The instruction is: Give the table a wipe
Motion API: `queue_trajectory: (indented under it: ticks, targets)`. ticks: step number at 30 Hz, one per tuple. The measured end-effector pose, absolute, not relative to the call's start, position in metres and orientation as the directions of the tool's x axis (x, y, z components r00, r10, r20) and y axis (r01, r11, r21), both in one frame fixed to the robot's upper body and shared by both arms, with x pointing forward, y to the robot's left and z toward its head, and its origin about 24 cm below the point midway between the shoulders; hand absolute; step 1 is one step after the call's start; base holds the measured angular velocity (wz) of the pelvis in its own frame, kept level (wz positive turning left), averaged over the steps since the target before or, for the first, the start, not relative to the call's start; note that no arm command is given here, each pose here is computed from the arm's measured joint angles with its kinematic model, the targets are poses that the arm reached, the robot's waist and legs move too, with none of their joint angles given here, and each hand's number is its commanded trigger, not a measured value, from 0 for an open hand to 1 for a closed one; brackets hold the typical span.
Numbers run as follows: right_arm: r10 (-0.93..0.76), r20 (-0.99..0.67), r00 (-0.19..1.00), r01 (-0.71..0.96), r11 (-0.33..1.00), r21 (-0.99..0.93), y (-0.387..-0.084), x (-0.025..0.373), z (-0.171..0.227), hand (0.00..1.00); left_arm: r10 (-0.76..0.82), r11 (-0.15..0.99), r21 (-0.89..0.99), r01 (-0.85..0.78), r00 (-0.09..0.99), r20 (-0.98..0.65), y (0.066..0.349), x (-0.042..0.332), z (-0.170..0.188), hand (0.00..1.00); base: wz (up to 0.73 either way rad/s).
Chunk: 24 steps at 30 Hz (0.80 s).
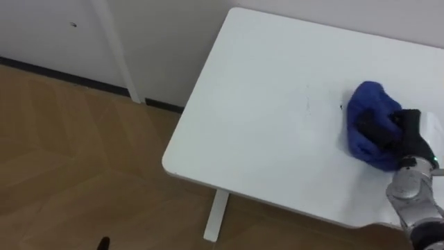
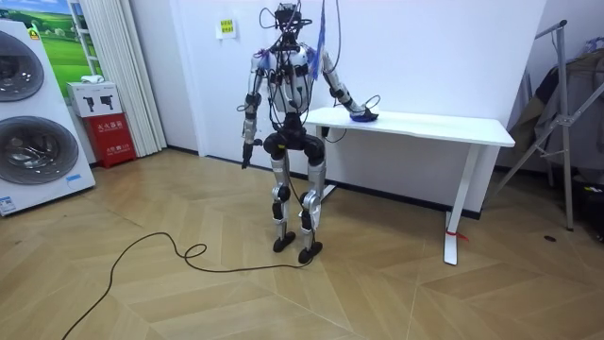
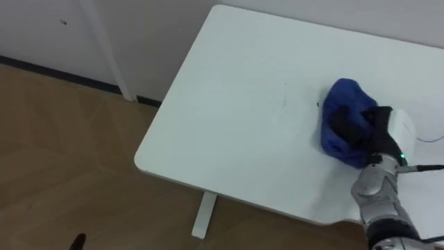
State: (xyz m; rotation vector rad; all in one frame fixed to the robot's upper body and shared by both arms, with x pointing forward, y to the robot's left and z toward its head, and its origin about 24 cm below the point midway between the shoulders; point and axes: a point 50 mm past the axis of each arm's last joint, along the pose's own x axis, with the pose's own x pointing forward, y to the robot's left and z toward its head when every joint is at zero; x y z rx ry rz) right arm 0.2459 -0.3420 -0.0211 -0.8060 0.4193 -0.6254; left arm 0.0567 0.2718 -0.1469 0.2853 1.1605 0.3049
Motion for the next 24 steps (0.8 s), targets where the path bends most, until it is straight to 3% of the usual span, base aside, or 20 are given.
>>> queue_trajectory:
  ticks: [12, 16, 20, 22, 24]
  targets:
    - [-0.819, -0.174, 0.547, 0.385, 0.431, -0.816, -0.383, 0.178, -0.042, 1.00, 0.421, 0.907, 0.394, -0.149, 0.366, -0.830, 0.283, 0.055, -0.142, 0.00, 0.01]
    - [-0.816, -0.180, 0.549, 0.334, 0.412, -0.848, -0.384, 0.170, -0.045, 1.00, 0.418, 0.908, 0.397, -0.134, 0.355, -0.836, 0.285, 0.050, -0.142, 0.00, -0.08]
    - [-0.749, -0.111, 0.654, 0.259, 0.360, -0.896, -0.371, 0.208, -0.027, 1.00, 0.369, 0.926, 0.369, -0.076, 0.378, -0.849, 0.276, 0.057, -0.145, 0.00, -0.30]
    - [-0.667, -0.079, 0.741, 0.200, 0.331, -0.922, -0.354, 0.235, -0.016, 1.00, 0.342, 0.934, 0.354, -0.041, 0.382, -0.859, 0.271, 0.060, -0.146, 0.00, -0.39]
    - [-0.479, -0.052, 0.876, 0.101, 0.288, -0.952, -0.318, 0.278, 0.003, 1.00, 0.316, 0.941, 0.338, -0.010, 0.378, -0.870, 0.268, 0.064, -0.148, 0.00, -0.26]
